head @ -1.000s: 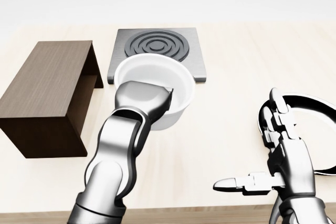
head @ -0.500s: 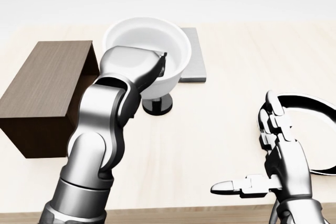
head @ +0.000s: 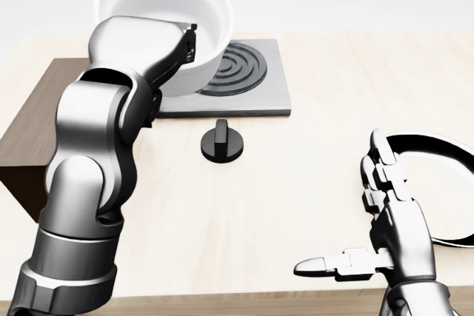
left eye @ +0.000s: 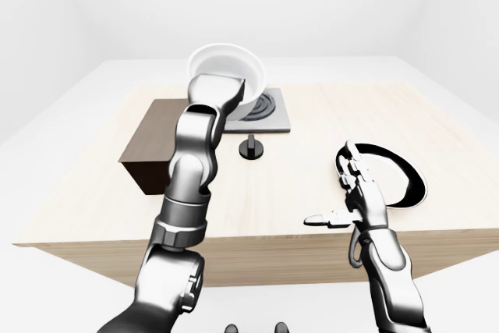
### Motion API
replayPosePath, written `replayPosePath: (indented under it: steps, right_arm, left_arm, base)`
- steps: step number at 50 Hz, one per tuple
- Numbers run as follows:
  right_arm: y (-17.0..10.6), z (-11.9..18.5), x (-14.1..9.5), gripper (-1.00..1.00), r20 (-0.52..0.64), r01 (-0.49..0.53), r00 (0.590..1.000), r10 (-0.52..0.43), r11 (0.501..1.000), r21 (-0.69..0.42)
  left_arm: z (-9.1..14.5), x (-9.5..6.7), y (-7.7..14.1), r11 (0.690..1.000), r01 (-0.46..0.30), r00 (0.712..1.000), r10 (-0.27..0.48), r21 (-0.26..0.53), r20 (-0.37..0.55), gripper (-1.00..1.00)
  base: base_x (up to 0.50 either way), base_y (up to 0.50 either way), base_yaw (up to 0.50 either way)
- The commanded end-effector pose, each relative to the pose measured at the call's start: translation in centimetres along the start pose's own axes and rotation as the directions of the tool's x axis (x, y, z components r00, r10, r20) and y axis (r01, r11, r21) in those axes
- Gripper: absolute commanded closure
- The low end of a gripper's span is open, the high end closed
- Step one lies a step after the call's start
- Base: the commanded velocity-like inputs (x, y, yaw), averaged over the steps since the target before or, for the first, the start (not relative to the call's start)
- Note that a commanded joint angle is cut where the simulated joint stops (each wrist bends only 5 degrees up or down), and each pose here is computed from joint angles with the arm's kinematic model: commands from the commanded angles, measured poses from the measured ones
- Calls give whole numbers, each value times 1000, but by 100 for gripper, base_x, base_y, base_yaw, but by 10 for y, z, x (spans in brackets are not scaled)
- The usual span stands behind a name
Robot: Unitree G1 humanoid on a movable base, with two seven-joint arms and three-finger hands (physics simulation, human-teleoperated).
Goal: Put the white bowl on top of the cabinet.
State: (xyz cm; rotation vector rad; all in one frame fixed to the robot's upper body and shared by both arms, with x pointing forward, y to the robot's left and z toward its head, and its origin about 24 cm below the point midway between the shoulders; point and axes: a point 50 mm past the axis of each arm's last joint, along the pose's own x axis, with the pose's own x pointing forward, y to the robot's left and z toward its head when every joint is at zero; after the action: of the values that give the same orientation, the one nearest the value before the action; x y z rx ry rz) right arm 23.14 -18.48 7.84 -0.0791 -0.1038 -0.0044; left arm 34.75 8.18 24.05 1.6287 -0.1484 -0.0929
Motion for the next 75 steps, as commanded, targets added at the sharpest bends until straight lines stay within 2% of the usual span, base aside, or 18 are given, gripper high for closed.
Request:
replayPosePath:
  steps: [1,5,13,27,38,55,64,75]
  right_arm:
    - [0,0,0,-100,0,1,1000,-1,1000,-1]
    - [0,0,0,-100,0,1,1000,-1,1000,-2]
    - [1,0,0,-100,0,1,1000,-1,1000,-4]
    - [1,-1,0,-100,0,1,1000,-1,1000,-4]
    - [3,-3,-1,-100,-2,-3,1000,3,1000,-9]
    - [4,-4,-1,-100,-4,-7,1000,7,1000,-11]
    - [5,-3,-1,-100,-3,-9,1000,9,1000,-11]
    - [5,-4,-2,-100,-3,-11,1000,11,1000,-14]
  left_arm:
    - [-27,-11,27,991,-115,987,121,65,-105,100]
    - [-38,-16,33,987,-140,977,151,85,-148,100]
    - [-56,-23,31,985,-147,967,162,90,-195,100]
    - [-80,-30,19,991,-121,967,129,50,-221,100]
    - [-86,-30,3,997,-83,978,79,-9,-193,100]
    - [-101,-22,-6,997,-73,975,69,-12,-211,100]
    - [-109,-24,-7,998,-56,968,58,18,-246,100]
    - [-110,-18,-18,993,-100,974,86,-56,-211,100]
  base:
    - [0,0,0]
    - [0,0,0]
    - [0,0,0]
    - [0,0,0]
    - [0,0,0]
    - [0,0,0]
    - [0,0,0]
    - [0,0,0]
